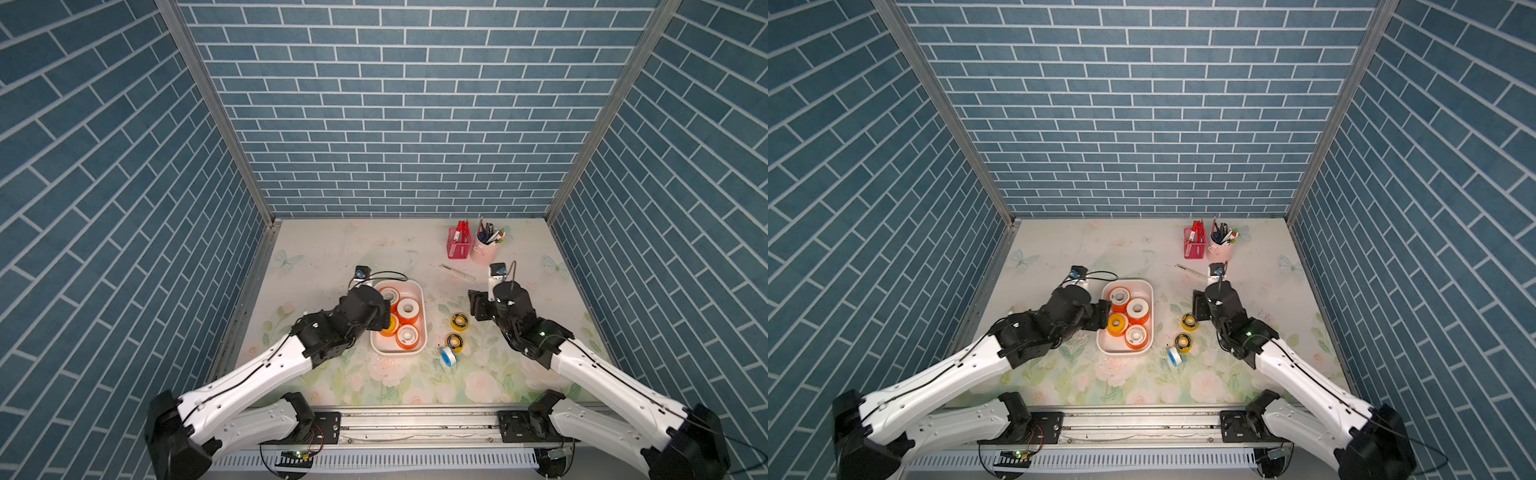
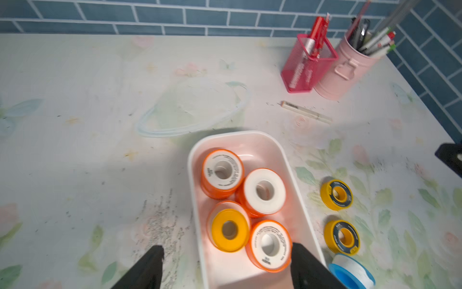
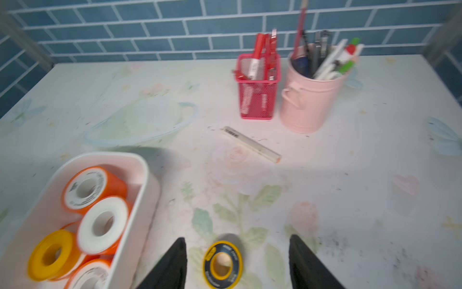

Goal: Put the sealing tape into the storage box
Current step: Place the sealing tape in the storage box, then pick up the sealing tape at the center of the board, then place the sealing tape in the storage box, then pick up the sealing tape at the center of the board.

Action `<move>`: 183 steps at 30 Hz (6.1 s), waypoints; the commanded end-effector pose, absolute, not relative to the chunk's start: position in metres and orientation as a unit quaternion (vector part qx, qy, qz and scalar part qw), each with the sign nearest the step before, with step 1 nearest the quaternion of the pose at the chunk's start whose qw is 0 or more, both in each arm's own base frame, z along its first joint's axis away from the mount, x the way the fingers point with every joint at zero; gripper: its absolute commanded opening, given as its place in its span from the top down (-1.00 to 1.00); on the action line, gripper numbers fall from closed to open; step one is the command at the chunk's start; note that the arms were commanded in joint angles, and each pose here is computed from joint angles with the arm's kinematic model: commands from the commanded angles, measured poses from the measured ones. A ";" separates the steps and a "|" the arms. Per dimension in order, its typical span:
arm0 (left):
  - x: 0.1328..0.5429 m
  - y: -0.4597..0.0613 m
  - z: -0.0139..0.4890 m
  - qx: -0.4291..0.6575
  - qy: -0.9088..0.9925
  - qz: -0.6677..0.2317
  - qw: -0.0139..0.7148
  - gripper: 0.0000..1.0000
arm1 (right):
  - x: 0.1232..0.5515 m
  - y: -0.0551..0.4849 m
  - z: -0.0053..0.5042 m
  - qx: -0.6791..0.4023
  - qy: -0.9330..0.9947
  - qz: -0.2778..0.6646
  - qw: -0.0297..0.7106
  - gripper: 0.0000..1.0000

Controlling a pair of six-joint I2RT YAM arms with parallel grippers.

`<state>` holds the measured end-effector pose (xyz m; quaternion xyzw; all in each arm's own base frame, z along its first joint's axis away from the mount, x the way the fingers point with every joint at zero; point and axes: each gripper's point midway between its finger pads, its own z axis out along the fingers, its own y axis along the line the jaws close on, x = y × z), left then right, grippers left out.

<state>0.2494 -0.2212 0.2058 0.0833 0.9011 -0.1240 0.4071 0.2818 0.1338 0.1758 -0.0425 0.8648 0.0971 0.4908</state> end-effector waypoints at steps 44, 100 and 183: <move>0.279 -0.448 0.007 0.205 0.945 -0.060 0.248 -0.44 | 0.278 0.053 0.101 0.095 0.861 0.074 0.495 -0.36; 0.227 -0.281 0.076 0.121 0.949 -0.064 0.285 -0.13 | 0.293 0.072 0.101 0.055 0.871 0.088 0.481 -0.32; 0.256 -0.161 0.150 0.071 0.934 -0.057 0.346 -0.70 | 0.224 0.217 0.033 -0.213 0.944 0.118 0.224 -0.52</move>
